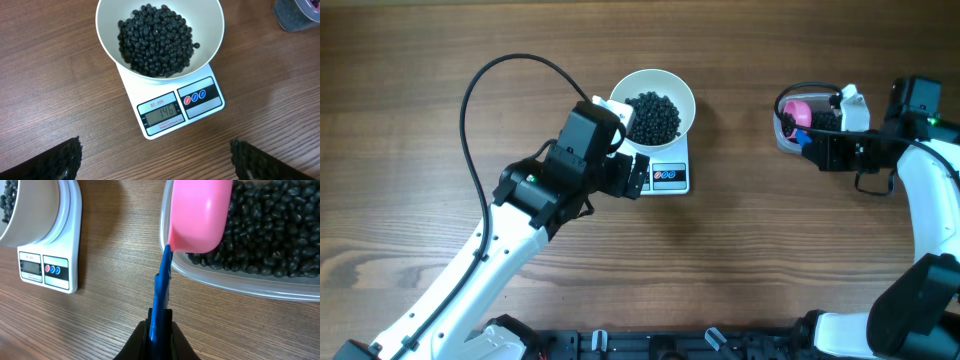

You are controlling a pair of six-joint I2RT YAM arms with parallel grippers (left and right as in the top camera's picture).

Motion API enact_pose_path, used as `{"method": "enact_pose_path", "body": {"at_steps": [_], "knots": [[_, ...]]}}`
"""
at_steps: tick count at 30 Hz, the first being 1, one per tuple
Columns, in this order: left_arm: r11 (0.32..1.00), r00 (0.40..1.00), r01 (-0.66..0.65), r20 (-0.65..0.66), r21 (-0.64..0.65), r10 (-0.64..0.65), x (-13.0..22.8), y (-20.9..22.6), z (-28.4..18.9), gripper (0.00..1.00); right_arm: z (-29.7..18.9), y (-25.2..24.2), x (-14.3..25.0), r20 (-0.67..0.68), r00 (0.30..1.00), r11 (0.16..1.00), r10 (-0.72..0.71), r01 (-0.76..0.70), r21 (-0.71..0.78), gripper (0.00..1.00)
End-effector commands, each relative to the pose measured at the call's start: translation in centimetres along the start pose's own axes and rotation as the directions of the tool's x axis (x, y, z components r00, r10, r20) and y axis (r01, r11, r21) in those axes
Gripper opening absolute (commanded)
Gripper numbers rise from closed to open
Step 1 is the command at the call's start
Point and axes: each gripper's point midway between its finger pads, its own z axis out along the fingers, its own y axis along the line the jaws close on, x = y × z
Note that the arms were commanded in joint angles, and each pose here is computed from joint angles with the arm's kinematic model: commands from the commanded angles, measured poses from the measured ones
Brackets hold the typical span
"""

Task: Scoop item into bowl and weigh 150g on scale
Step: 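Dip the pink scoop into the container to pick up a few beans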

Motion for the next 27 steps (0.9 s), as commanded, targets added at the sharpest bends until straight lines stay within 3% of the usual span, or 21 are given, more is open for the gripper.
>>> {"method": "enact_pose_path", "body": {"at_steps": [1,15,20,27], "knots": [[1.0,1.0,-0.009,0.007,0.009,0.009,-0.5,-0.2,-0.1,1.0,0.1,0.4,-0.2,0.018,0.999,0.998,0.027,-0.026,-0.063,0.04],[1.0,1.0,-0.009,0.007,0.009,0.009,-0.5,-0.2,-0.1,1.0,-1.4,-0.9,-0.4,0.062,0.974,0.969,0.219,-0.209,-0.128,0.08],[1.0,1.0,-0.009,0.008,0.009,0.009,-0.5,-0.2,-0.1,1.0,-2.0,-2.0,-0.3,0.079,0.957,0.955,0.278,-0.266,-0.129,0.04],[1.0,1.0,-0.009,0.007,0.009,0.009,-0.5,-0.2,-0.1,1.0,-3.1,-1.2,-1.2,0.121,0.941,0.928,0.315,-0.278,-0.249,0.04]]}}
